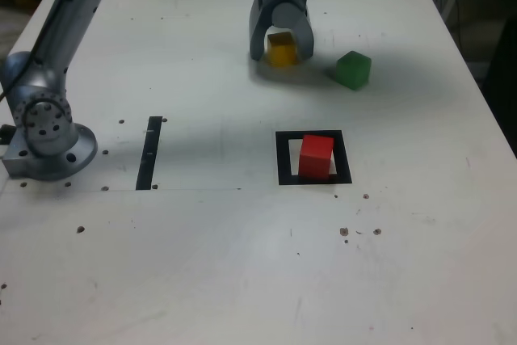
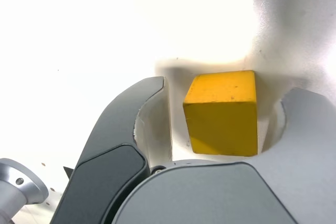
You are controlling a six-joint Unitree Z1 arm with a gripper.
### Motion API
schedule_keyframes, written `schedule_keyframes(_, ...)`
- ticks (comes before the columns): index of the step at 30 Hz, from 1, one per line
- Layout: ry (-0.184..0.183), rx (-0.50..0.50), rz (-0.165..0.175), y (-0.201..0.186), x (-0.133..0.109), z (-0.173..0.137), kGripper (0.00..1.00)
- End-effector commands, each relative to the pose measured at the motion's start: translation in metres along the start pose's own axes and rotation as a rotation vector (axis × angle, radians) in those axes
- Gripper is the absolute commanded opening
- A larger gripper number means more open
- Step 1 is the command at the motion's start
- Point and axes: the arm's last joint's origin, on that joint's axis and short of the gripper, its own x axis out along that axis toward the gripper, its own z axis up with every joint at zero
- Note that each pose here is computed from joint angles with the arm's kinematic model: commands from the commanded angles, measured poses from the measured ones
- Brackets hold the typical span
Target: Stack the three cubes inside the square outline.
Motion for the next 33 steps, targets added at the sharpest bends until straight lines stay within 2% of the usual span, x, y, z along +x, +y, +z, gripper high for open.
schedule_keyframes(1,0.002,0.001,-0.003,0.001,0.004,0.002,0.48)
schedule_keyframes(4,-0.007,-0.001,0.0,0.002,0.004,0.003,0.37)
schedule_keyframes(7,-0.008,-0.002,0.002,0.002,0.003,0.003,0.31)
schedule_keyframes(13,-0.006,-0.002,0.006,0.002,0.001,0.003,0.27)
schedule_keyframes(17,-0.017,0.001,0.023,0.001,-0.007,-0.002,0.22)
schedule_keyframes(20,-0.035,0.022,0.042,-0.005,-0.021,-0.009,0.18)
schedule_keyframes(25,-0.064,0.08,0.059,-0.026,-0.054,-0.028,0.17)
schedule_keyframes(30,-0.116,0.171,0.07,-0.076,-0.093,-0.051,0.17)
schedule_keyframes(33,-0.14,0.238,0.071,-0.115,-0.107,-0.06,0.17)
